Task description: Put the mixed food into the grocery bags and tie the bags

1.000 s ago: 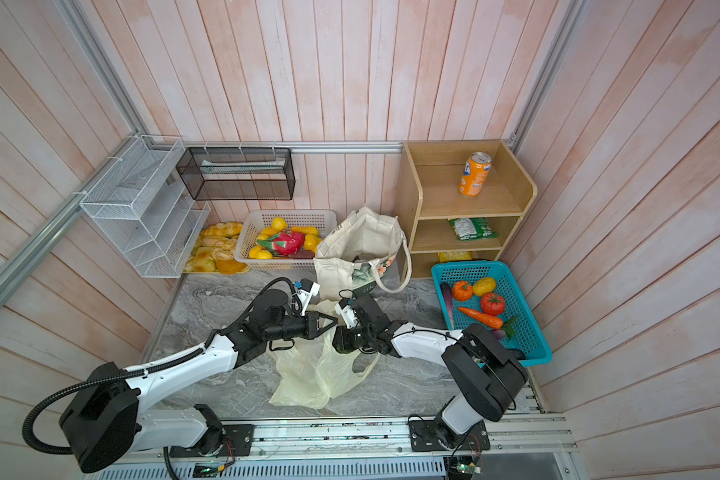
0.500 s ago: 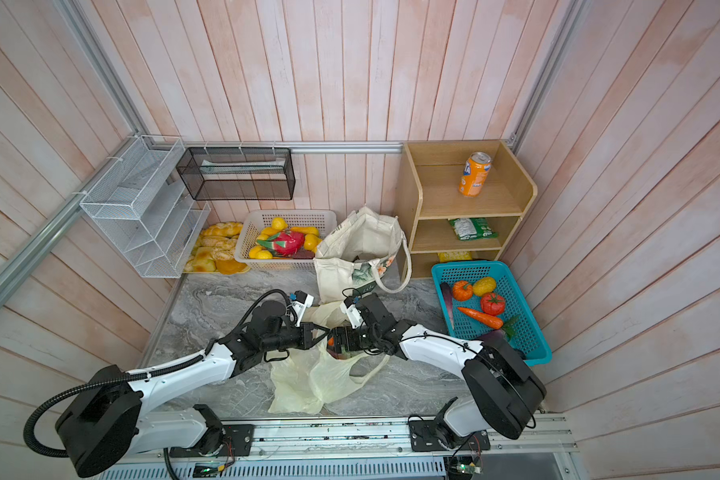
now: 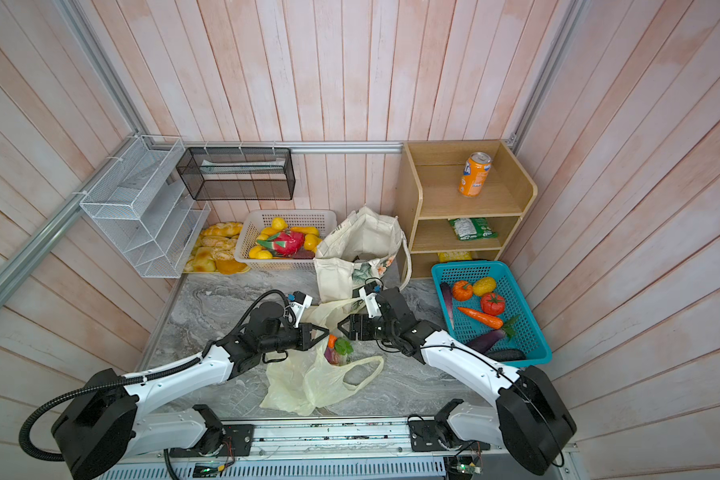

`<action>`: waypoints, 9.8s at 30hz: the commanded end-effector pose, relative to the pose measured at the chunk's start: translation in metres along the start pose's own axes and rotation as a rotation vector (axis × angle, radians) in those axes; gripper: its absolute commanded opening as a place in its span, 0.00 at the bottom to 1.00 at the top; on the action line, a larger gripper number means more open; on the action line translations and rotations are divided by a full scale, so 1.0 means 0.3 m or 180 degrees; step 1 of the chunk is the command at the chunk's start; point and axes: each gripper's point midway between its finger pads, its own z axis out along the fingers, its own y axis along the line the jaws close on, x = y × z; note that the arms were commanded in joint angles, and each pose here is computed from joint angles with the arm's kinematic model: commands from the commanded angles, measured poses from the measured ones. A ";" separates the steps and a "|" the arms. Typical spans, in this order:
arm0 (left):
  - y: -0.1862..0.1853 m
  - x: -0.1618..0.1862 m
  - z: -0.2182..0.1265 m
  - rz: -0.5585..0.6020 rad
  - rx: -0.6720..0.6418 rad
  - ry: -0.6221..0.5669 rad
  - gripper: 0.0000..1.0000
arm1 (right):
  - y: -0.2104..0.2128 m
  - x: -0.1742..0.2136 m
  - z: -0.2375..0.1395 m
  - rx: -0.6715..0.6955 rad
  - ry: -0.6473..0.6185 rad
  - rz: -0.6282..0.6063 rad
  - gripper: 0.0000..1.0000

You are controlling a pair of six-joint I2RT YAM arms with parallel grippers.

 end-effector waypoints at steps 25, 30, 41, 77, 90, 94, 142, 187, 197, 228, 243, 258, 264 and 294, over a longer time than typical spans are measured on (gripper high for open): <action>-0.012 -0.008 0.000 0.0069 0.0060 -0.0053 0.00 | -0.239 -0.035 -0.140 0.0306 -0.0592 0.0485 0.67; -0.015 -0.008 -0.012 0.0081 0.0049 -0.0071 0.00 | -0.246 -0.138 -0.088 0.0307 -0.0660 0.0367 0.66; -0.014 0.001 -0.016 0.0081 0.0058 -0.0054 0.00 | -0.317 -0.271 0.116 0.0393 -0.0420 0.0332 0.60; -0.032 -0.036 -0.083 0.0207 -0.0027 -0.0288 0.09 | -0.022 -0.353 -0.151 0.0099 -0.1017 -0.0107 0.00; -0.032 -0.034 -0.096 0.0217 -0.0035 -0.0320 0.00 | -0.271 -0.200 0.010 0.0683 -0.0618 -0.0123 0.61; -0.035 -0.032 -0.096 0.0230 -0.0025 -0.0306 0.00 | -0.304 -0.196 0.052 0.0705 -0.0602 -0.0175 0.62; -0.049 -0.014 -0.150 0.0318 0.0035 -0.0330 0.00 | -0.225 -0.261 0.164 0.0148 -0.0749 -0.0025 0.00; -0.417 -0.418 -0.328 0.1554 0.0106 -0.1158 0.82 | 0.473 -0.470 -0.182 -0.0424 -0.1089 -0.1284 0.00; -0.451 -0.457 -0.286 0.1599 0.0160 -0.1174 0.82 | 0.495 -0.446 -0.171 -0.0454 -0.1058 -0.1316 0.00; -0.446 -0.459 -0.294 0.1505 0.0243 -0.1350 0.00 | -0.178 -0.367 -0.200 0.0765 -0.0790 -0.0015 0.71; -0.432 -0.451 -0.345 0.1499 0.0114 -0.1419 0.00 | -0.194 -0.415 -0.041 0.0574 -0.0402 0.0025 0.00; -0.498 -0.547 -0.453 0.1502 0.0144 -0.1913 0.00 | 0.258 -0.628 -0.637 0.0150 -0.1988 -0.0614 0.00; -0.361 -0.451 -0.341 0.1230 0.0071 -0.1638 0.00 | 0.068 -0.433 -0.516 0.0295 -0.1830 -0.0492 0.00; -0.488 -0.401 -0.319 0.1680 0.0538 -0.1496 0.00 | 0.526 -0.499 -0.456 -0.0484 -0.1098 -0.1163 0.69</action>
